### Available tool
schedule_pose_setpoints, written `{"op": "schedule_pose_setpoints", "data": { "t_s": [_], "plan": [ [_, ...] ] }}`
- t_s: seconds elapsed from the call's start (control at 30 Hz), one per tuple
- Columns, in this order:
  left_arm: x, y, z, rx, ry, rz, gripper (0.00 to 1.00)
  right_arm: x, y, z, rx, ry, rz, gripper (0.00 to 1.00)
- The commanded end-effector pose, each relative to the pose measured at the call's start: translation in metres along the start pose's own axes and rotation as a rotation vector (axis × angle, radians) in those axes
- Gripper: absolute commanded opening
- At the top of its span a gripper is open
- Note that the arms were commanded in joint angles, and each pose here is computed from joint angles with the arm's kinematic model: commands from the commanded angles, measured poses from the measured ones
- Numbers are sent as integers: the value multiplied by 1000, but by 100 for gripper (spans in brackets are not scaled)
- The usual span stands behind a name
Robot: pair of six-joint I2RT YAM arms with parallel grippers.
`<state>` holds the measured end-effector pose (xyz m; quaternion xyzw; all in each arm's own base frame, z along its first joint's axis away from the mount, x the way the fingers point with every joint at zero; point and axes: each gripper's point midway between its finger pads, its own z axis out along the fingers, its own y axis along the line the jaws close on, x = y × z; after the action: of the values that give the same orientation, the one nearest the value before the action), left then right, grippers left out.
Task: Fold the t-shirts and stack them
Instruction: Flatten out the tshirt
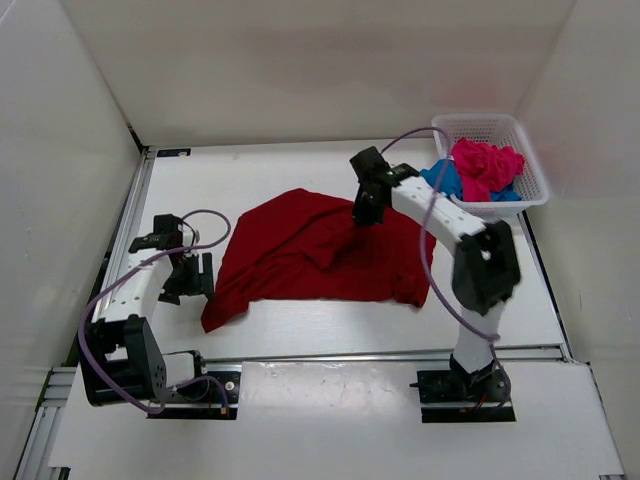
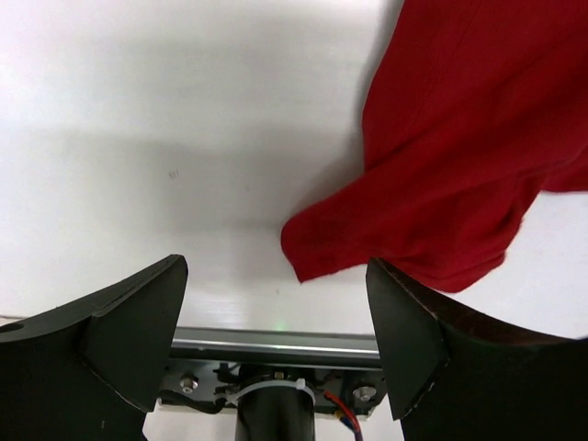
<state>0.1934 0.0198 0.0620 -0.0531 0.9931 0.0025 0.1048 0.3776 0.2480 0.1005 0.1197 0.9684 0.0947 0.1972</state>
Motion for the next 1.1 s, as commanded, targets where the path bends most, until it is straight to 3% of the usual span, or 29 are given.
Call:
{"op": "schedule_pose_setpoints", "data": {
  "t_s": [0.0,0.2,0.37,0.6,0.83,0.97,1.07],
  "plan": [
    [-37,-3,-8,24,-93,-4,90,-2,-3,-81,-97,-162,-102,0],
    [-100,-30,-13,63,-166,81,90,78,-68,-117,-120,-94,-95,0],
    [-140,-71,8,4,-172,229,90,139,-148,-127,-21,-76,59,0],
    [-151,-95,64,-131,-105,349,90,186,-191,-126,-14,-34,216,0],
    [-202,-70,104,-303,-104,304,88,168,-207,-130,60,-136,196,0],
    [-276,-52,86,-356,-247,204,90,145,-195,-120,92,-130,110,0],
    [-308,-32,70,-364,-312,137,93,121,-175,-113,63,-126,79,0]
  ]
}}
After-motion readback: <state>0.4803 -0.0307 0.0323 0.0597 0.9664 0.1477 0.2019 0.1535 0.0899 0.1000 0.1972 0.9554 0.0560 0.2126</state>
